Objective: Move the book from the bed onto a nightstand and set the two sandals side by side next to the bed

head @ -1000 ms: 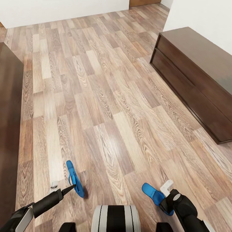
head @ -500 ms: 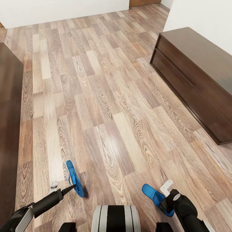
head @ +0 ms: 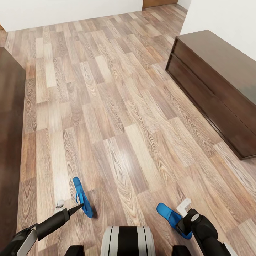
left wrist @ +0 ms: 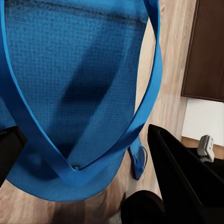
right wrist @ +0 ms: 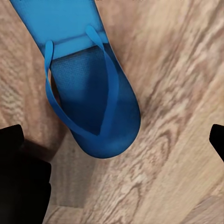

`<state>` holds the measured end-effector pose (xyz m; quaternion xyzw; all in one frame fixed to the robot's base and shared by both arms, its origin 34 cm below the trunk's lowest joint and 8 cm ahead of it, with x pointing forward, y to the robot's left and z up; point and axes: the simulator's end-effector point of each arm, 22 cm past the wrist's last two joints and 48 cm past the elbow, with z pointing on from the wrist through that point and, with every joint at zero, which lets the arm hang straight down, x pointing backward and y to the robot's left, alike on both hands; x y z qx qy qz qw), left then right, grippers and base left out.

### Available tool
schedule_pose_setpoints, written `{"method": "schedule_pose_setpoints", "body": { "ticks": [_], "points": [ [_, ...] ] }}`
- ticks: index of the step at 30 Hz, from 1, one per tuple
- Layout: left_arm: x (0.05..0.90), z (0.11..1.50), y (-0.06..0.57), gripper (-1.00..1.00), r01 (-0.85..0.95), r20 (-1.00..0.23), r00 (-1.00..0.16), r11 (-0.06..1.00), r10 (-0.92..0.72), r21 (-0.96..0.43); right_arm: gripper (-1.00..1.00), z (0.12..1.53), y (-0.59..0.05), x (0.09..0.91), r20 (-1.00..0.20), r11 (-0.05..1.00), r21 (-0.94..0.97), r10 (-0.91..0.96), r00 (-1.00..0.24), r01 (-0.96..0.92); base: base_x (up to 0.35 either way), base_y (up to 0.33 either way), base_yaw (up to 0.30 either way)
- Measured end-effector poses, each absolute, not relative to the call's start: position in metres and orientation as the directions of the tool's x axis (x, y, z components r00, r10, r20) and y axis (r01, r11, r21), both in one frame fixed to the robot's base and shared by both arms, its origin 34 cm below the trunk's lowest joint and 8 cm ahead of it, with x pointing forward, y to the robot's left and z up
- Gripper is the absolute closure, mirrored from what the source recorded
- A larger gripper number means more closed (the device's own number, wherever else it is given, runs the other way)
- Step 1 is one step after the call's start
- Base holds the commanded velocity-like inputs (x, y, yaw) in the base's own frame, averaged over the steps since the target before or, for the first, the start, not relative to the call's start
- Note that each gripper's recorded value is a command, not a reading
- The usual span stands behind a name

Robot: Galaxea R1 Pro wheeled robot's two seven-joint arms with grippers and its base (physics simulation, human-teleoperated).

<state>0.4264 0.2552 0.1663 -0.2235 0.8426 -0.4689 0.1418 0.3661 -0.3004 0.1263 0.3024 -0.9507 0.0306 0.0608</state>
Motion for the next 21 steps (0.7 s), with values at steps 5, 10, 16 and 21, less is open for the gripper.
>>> {"method": "schedule_pose_setpoints", "body": {
  "ticks": [5,10,16,21],
  "points": [
    [0.427,0.166,0.256,1.00,-0.243,-0.031,-0.860,0.462,-0.510,-0.853,-1.00,0.126,-0.300,0.366,0.134,0.815,-0.021,-0.572,-0.809,-0.579,0.000,0.000,0.000],
    [0.420,0.159,0.255,1.00,-0.261,-0.011,-0.860,0.460,-0.510,-0.849,-1.00,0.120,-0.300,0.359,0.150,0.815,-0.010,-0.571,-0.807,-0.579,0.000,0.000,0.000],
    [0.413,0.152,0.255,1.00,-0.278,0.006,-0.860,0.457,-0.511,-0.845,-1.00,0.114,-0.300,0.351,0.167,0.815,0.003,-0.572,-0.803,-0.580,0.000,0.000,0.000],
    [0.418,0.160,0.254,1.00,-0.262,0.003,-0.857,0.430,-0.515,-0.864,-1.00,0.114,-0.300,0.351,0.167,0.815,0.002,-0.572,-0.803,-0.580,0.000,0.000,0.000]
  ]
}}
